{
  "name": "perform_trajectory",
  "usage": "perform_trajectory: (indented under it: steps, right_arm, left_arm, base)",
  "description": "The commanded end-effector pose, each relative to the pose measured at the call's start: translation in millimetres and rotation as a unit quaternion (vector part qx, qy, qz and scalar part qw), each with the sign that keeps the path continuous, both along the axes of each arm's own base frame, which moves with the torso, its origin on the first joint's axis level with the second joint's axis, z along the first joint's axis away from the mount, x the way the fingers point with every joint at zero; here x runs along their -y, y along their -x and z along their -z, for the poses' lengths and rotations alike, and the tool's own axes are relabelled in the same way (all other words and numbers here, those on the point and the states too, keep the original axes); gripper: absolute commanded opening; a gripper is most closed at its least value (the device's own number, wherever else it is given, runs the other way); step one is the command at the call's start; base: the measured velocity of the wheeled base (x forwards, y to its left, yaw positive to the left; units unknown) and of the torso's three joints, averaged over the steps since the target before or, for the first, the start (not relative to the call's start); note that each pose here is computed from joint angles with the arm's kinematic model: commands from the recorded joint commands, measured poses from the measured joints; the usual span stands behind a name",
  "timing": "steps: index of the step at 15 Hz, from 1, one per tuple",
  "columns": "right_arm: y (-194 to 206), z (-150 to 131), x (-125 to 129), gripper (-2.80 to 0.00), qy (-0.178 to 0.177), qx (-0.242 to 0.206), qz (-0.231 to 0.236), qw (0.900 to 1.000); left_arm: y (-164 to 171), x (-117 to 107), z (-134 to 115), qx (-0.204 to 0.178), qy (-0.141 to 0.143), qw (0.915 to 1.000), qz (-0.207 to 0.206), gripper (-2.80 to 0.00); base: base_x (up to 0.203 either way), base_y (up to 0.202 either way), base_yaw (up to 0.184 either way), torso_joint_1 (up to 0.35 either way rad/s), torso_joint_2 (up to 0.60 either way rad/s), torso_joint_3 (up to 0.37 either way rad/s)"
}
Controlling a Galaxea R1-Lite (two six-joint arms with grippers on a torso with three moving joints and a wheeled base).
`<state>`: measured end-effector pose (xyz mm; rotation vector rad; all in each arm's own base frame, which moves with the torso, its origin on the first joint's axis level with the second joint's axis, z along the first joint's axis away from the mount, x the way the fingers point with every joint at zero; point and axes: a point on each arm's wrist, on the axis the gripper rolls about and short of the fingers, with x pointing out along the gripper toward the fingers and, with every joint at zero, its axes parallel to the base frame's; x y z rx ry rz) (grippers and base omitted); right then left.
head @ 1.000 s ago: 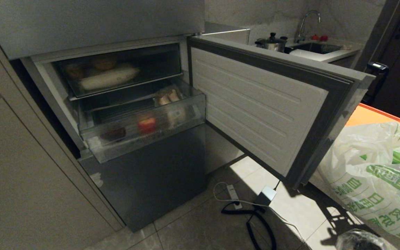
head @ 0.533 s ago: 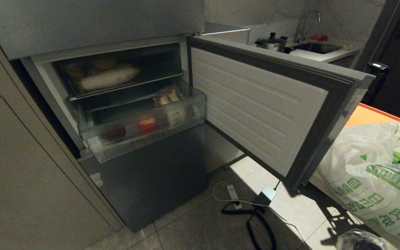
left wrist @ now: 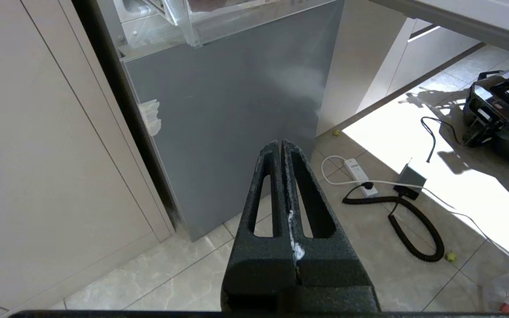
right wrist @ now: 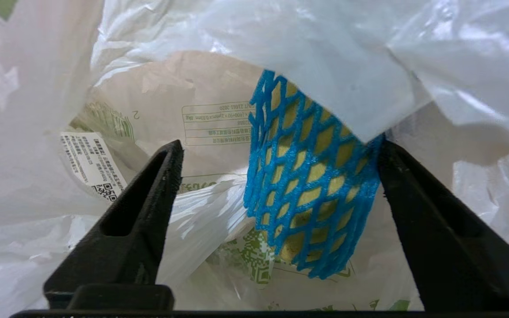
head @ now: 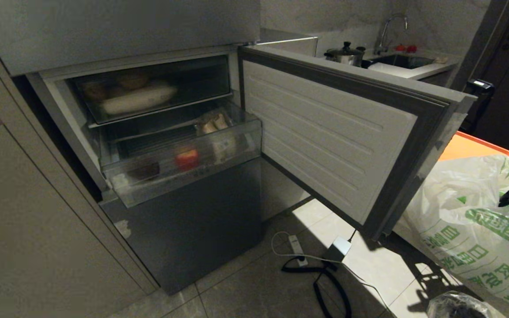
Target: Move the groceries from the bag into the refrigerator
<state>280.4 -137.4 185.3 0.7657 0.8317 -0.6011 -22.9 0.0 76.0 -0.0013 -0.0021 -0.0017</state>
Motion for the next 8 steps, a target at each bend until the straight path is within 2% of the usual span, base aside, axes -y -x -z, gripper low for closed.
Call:
perform_trajectory:
  steps: [1, 8]
  right_arm:
    - [0.1, 2.4, -0.2, 0.00, -0.005, -0.004, 0.002, 1.000]
    - [5.3, 8.5, -1.8, 0.00, -0.019, -0.027, 0.025, 0.999]
  left_arm:
    - [-0.1, 0.0, 0.0, -0.001, 0.000, 1.0000, 0.000, -2.80]
    - [-0.1, 0.0, 0.1, -0.001, 0.000, 1.0000, 0.000, -2.80]
  base:
    - [0.000, 0.000, 0.000, 0.000, 0.00, 0.000]
    - [0.000, 0.000, 0.000, 0.000, 0.00, 0.000]
